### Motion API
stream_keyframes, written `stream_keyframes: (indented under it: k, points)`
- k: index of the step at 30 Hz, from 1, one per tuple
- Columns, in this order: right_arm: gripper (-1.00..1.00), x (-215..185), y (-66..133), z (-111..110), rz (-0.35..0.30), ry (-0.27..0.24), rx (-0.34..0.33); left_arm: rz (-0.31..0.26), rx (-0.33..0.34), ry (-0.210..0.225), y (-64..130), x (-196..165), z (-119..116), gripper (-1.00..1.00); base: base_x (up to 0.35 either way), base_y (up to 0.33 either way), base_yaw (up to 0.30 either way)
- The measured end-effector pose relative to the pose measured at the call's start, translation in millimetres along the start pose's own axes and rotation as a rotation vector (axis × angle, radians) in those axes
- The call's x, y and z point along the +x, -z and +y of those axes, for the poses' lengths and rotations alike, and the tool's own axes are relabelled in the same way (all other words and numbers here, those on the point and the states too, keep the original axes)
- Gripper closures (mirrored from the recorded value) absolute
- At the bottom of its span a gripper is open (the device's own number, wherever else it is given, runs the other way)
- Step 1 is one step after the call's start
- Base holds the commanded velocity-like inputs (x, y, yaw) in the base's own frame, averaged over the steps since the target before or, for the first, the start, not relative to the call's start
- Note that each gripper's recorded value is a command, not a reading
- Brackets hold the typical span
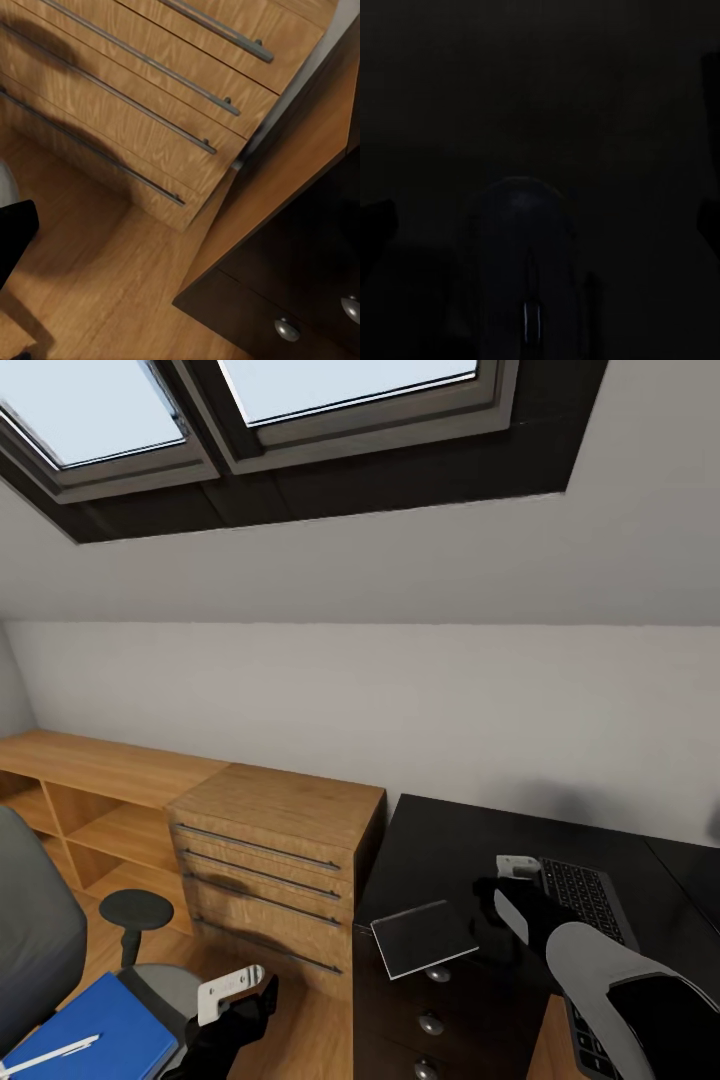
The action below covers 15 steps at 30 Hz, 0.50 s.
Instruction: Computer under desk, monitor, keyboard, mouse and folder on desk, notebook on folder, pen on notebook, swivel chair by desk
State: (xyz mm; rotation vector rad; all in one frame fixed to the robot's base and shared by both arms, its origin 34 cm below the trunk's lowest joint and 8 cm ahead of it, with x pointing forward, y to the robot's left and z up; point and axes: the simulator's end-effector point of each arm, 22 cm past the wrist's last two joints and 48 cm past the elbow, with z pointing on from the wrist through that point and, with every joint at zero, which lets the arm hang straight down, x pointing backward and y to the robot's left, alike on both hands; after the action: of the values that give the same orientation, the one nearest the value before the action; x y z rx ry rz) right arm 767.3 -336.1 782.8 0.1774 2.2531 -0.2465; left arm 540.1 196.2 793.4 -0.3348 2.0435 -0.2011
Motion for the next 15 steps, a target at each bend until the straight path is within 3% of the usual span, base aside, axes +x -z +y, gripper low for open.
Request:
stream_keyframes:
  k: [15]
  points:
    - [-1.00,-51.2,13.7,14.4,-0.095,-0.011,-0.036,0.001,-0.002,-0.002,-0.3,0.7,1.2,-1.00,0.000,0.000,0.000]
